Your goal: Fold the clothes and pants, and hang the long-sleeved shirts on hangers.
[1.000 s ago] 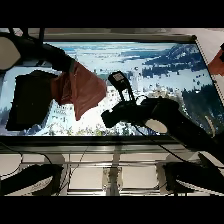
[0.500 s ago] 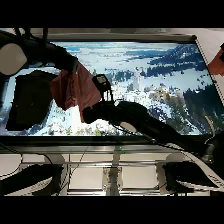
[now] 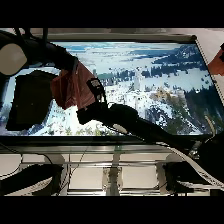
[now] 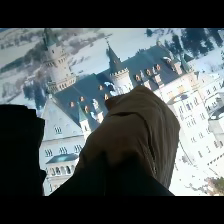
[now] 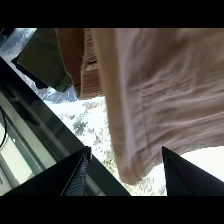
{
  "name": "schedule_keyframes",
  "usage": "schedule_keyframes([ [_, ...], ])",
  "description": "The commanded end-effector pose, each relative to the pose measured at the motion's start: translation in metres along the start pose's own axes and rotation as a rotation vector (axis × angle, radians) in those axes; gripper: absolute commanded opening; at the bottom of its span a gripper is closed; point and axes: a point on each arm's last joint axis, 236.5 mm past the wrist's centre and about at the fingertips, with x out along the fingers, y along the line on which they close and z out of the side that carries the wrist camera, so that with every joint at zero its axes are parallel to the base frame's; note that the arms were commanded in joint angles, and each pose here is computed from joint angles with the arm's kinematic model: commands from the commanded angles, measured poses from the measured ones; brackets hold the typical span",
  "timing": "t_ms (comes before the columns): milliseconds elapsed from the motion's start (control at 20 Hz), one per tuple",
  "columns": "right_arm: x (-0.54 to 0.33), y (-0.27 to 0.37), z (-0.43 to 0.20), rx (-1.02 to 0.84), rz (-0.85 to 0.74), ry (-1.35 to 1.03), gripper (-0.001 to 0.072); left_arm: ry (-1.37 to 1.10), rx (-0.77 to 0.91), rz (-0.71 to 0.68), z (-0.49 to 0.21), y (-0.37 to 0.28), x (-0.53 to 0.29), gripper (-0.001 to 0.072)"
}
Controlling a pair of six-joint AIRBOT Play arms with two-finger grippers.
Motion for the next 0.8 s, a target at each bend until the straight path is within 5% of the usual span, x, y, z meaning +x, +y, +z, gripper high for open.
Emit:
schedule_keyframes([
  [0,0.013,-0.005,0.001,0.052,0.004,-0.027,0.0483,-0.002,-0.001,0.000,0.000,0.000,-0.001,0.0028],
  [750,0.058,-0.015,-0.028,0.192,-0.044,0.076,0.0465,-0.028,0.017,0.001,0.003,0.005,-0.014,0.0029],
])
